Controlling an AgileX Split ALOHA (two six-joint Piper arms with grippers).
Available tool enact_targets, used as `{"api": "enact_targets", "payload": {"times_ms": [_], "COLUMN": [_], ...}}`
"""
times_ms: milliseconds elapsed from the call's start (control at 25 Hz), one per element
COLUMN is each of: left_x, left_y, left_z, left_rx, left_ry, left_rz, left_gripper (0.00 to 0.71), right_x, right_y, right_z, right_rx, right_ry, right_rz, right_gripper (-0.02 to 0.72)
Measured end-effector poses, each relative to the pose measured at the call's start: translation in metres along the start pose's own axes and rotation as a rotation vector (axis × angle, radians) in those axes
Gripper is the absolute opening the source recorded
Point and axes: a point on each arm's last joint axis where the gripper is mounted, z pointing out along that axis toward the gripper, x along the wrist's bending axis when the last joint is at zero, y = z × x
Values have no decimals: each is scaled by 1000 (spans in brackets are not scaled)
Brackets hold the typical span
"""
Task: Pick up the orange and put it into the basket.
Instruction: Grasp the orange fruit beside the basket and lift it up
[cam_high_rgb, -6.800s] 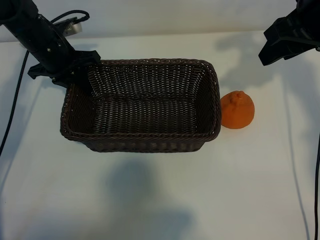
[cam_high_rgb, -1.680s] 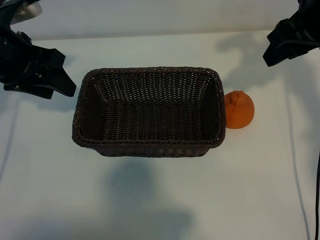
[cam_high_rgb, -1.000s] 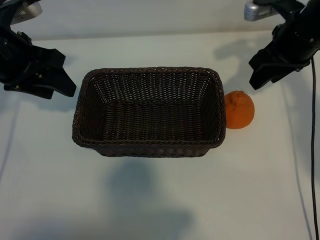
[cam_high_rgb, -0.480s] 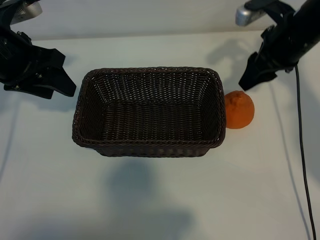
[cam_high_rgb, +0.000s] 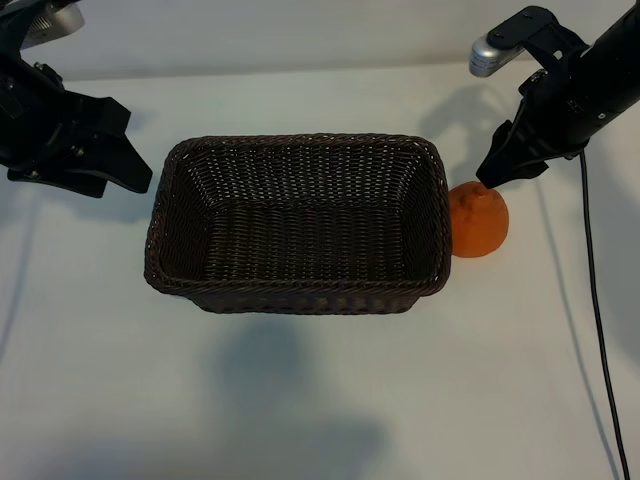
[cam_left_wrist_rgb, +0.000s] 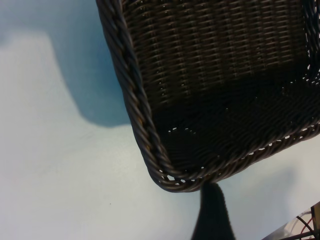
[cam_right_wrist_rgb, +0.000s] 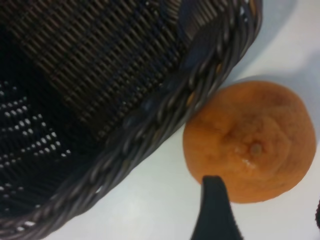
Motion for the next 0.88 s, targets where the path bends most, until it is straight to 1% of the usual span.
{"api": "enact_targets", "payload": {"times_ms": [280, 560, 880], "left_x": [0, 0, 0], "left_y": [0, 0, 0], "left_z": [0, 0, 0], "left_rx": [0, 0, 0], "left_ry": [0, 0, 0], "left_rz": [0, 10, 14], "left_gripper": [544, 544, 544], "right_x": [-3, -10, -12], "right_y": [-1, -9, -9], "right_z": [5, 34, 42], "right_rx": [-7, 57, 49], "right_ry": [-15, 21, 37], "right_rz": [-16, -1, 21], "right_gripper": [467, 467, 467]}}
